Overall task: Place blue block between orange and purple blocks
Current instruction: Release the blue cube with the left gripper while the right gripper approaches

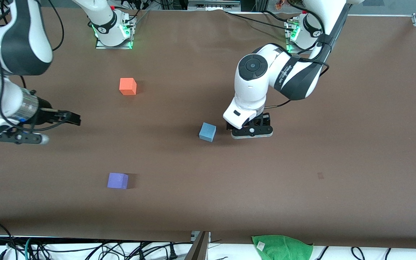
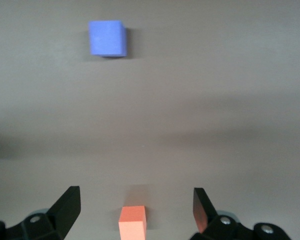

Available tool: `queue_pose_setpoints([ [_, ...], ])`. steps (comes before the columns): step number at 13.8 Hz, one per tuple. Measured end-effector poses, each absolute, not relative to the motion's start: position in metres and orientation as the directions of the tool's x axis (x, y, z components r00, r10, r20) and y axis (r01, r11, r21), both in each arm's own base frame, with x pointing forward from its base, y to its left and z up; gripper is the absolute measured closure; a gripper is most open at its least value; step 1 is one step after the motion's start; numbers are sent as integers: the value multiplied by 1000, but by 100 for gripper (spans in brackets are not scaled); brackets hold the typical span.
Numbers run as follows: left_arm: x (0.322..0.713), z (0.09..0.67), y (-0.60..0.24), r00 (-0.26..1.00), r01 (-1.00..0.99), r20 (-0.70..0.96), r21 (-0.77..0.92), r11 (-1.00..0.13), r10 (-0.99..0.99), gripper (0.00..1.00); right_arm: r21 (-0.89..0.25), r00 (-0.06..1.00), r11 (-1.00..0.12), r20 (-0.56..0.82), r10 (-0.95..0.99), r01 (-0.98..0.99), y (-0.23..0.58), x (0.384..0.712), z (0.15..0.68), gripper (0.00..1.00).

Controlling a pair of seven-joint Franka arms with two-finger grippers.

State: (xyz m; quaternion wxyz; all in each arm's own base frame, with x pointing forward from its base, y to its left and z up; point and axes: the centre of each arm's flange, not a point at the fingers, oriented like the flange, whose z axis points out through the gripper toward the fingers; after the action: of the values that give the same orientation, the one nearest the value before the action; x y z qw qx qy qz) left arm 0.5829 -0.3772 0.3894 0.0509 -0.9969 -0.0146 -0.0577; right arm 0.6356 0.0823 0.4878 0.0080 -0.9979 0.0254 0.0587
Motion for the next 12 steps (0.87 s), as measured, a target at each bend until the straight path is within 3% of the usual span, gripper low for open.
queue_pose_setpoints([
  [6,609,462,-261,994,-100,29,-186,-977,-107,0,-10,982,-985,-85,-172,-173,254,627,413,0],
  [12,596,546,-167,997,-15,67,-149,-989,-25,0,-114,930,-924,4,-368,-366,433,577,289,0],
])
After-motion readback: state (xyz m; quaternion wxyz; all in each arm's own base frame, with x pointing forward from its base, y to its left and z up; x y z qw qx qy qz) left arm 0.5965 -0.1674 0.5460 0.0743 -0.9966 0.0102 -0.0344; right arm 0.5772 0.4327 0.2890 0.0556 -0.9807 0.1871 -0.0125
